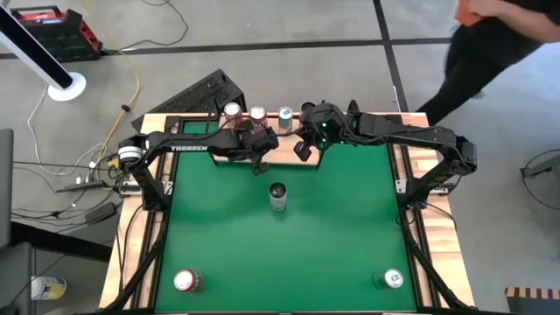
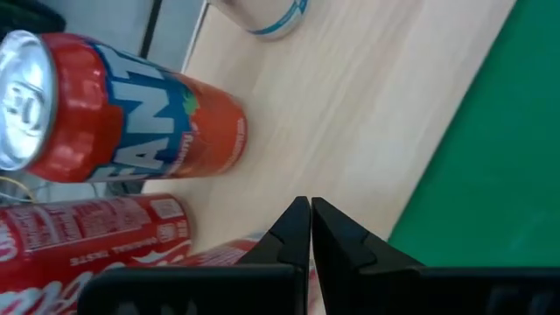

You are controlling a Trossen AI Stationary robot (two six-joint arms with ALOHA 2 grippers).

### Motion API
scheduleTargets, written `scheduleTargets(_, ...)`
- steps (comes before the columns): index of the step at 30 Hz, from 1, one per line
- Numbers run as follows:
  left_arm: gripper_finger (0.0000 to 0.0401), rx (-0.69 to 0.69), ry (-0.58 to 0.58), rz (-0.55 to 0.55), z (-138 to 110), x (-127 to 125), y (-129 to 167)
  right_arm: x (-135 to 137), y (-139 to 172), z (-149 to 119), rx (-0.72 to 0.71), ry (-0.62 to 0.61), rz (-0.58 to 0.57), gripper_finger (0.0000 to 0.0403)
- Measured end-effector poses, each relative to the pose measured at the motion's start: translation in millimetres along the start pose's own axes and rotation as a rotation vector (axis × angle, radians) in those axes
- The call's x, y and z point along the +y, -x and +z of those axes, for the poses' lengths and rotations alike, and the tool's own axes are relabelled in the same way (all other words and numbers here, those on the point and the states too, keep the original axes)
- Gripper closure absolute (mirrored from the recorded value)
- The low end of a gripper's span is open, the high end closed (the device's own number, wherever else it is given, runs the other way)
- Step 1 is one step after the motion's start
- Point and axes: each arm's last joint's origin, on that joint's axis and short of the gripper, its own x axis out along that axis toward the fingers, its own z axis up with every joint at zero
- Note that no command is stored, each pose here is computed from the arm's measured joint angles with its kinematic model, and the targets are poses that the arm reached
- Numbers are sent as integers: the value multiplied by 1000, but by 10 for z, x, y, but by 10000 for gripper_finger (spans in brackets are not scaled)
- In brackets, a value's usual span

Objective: Place canned beverage on shelf
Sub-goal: Put the red-white soda can on the shelf aligned with the other red-white soda can

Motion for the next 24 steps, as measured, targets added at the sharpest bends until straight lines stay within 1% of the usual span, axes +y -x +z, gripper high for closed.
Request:
scheduleTargets(5,401,10,-15,26,-6,78,-39,0,0,0,0,0,1,384)
scheduleTargets(9,401,23,-7,31,-20,122,-62,3,0,0,0,-3,4,375)
scheduleTargets(12,401,53,-17,29,-52,126,-65,5,1,0,0,-4,5,371)
scheduleTargets(19,401,88,-17,36,-89,124,-61,5,1,0,0,-4,5,384)
scheduleTargets(24,401,111,-18,51,-115,125,-61,8,0,0,0,-6,8,372)
